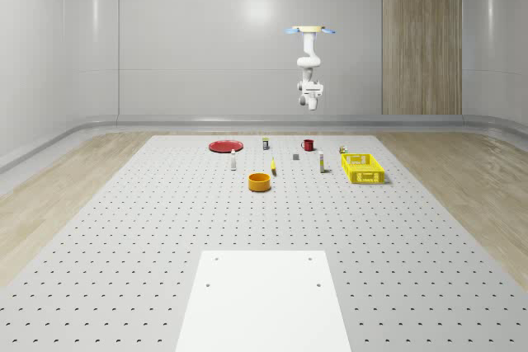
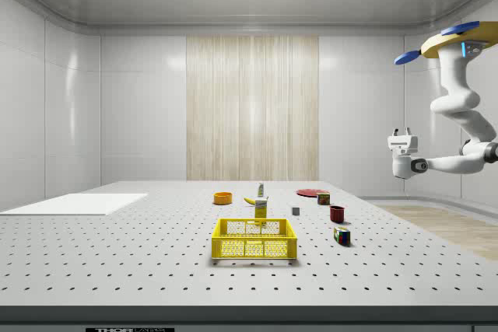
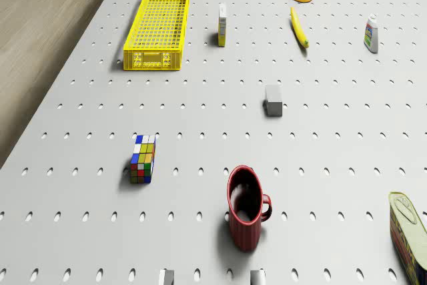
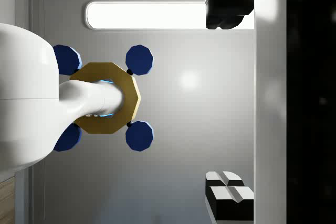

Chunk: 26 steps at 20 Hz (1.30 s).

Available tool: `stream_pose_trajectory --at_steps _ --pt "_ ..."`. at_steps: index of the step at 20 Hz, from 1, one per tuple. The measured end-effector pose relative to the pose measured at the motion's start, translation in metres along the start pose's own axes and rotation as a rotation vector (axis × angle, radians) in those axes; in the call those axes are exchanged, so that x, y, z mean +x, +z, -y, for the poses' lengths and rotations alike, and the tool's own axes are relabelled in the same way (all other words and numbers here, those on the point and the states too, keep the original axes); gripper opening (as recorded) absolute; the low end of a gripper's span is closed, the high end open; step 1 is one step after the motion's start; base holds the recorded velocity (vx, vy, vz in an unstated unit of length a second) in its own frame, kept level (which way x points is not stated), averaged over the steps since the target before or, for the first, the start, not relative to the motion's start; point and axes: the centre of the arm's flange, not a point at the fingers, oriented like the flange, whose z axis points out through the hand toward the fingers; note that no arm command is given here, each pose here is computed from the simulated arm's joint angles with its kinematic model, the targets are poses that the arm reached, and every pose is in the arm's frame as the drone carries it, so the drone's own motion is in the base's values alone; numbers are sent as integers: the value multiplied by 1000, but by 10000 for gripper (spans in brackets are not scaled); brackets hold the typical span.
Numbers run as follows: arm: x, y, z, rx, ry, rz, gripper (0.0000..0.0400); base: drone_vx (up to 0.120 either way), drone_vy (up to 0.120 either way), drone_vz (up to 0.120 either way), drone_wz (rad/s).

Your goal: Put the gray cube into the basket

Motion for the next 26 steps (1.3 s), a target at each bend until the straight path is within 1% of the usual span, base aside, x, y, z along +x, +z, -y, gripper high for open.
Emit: stream_pose_trajectory --at_steps 5,9,12,18,26 --pt "-3 -37 -3 3 0 -3 400 0 -8 0 0" --pt "-2 -61 -2 5 0 -5 400 0 -120 0 0" --pt "-1 -75 -1 7 0 -7 400 107 -120 0 0" --pt "0 -88 0 10 0 -10 400 120 -120 0 0" --pt "0 -93 0 14 0 -15 400 120 -120 0 0"
